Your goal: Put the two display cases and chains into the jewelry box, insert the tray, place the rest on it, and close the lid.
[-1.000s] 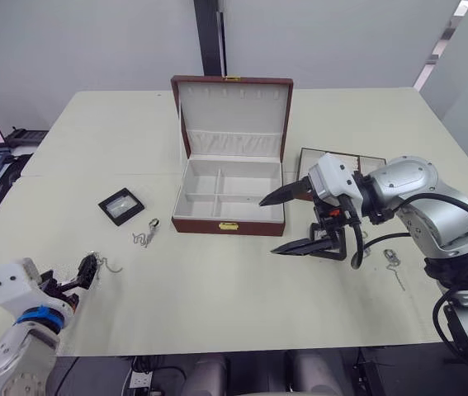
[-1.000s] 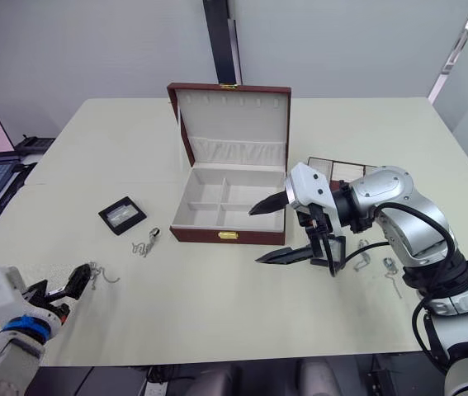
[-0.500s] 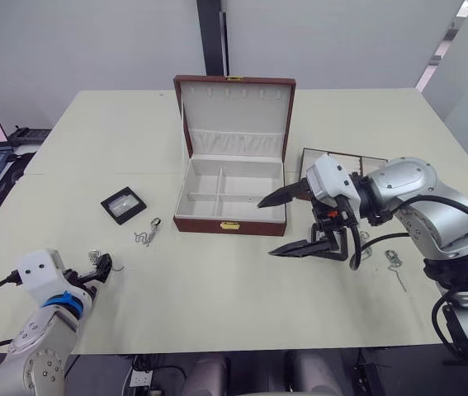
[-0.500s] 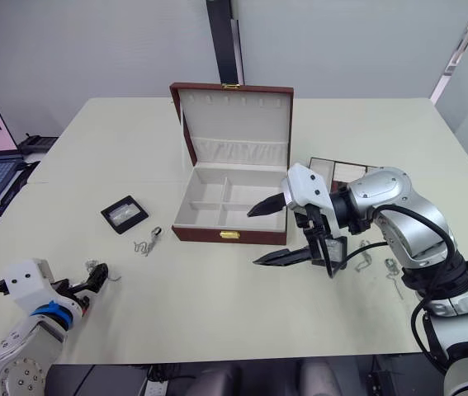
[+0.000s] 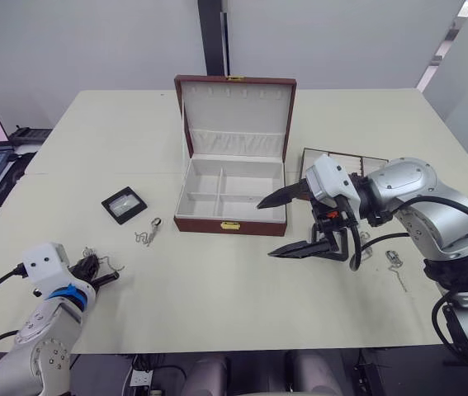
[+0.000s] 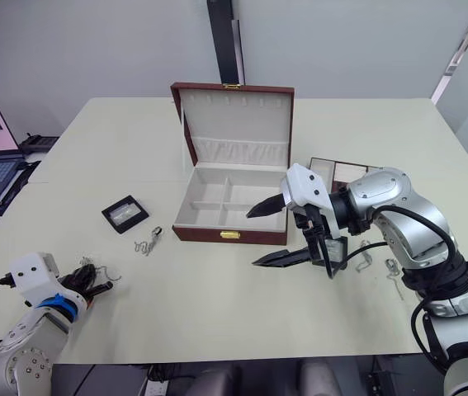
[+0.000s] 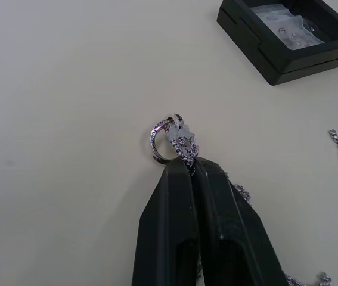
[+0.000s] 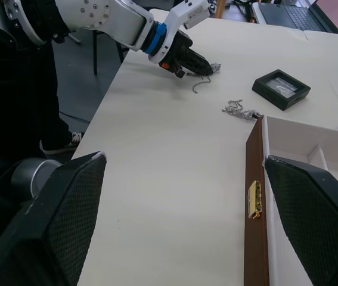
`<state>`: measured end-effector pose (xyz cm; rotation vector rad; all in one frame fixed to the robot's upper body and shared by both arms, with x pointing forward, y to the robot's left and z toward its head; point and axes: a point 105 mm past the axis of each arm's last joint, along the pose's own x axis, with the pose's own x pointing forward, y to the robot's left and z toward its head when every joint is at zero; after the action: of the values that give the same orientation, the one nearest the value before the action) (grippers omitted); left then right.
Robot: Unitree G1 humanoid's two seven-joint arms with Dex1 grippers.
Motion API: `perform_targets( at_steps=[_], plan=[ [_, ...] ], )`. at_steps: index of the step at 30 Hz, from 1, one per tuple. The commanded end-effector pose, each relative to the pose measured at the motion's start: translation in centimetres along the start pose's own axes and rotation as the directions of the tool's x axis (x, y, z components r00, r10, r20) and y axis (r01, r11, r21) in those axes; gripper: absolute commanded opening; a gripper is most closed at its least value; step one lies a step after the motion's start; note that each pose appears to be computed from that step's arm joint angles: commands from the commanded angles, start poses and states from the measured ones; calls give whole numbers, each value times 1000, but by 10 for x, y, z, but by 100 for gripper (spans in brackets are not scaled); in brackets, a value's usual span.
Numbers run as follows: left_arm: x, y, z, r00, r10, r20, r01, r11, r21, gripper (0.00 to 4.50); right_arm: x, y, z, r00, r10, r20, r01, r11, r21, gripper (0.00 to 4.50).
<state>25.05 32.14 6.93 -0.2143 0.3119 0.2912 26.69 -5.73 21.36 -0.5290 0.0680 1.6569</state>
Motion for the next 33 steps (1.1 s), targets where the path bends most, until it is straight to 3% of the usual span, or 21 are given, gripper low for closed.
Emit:
perform_targets(
  at_steps=[1,6,11,15,22,33],
  plan=[
    [-9,2,13,998,-42,46,37,994,98,5,-4,3,9,1000,-11,14,12,999,-40,450],
    [-32,-20,44,960,-264,89,228,927,297,5,-5,0,6,998,-69,15,69,997,-37,450],
    [-43,-42,65,900,-433,53,385,845,372,5,-2,-3,5,992,-127,21,128,991,-31,450],
    [-42,-72,92,816,-578,10,520,742,423,5,3,-12,2,975,-222,-1,222,975,-10,450],
    [-24,-119,130,737,-676,-8,609,658,442,5,12,-20,4,955,-295,-10,295,955,4,450],
    [15,-171,157,712,-698,-78,661,630,407,5,18,-39,6,914,-406,-27,405,914,-31,450]
  ],
)
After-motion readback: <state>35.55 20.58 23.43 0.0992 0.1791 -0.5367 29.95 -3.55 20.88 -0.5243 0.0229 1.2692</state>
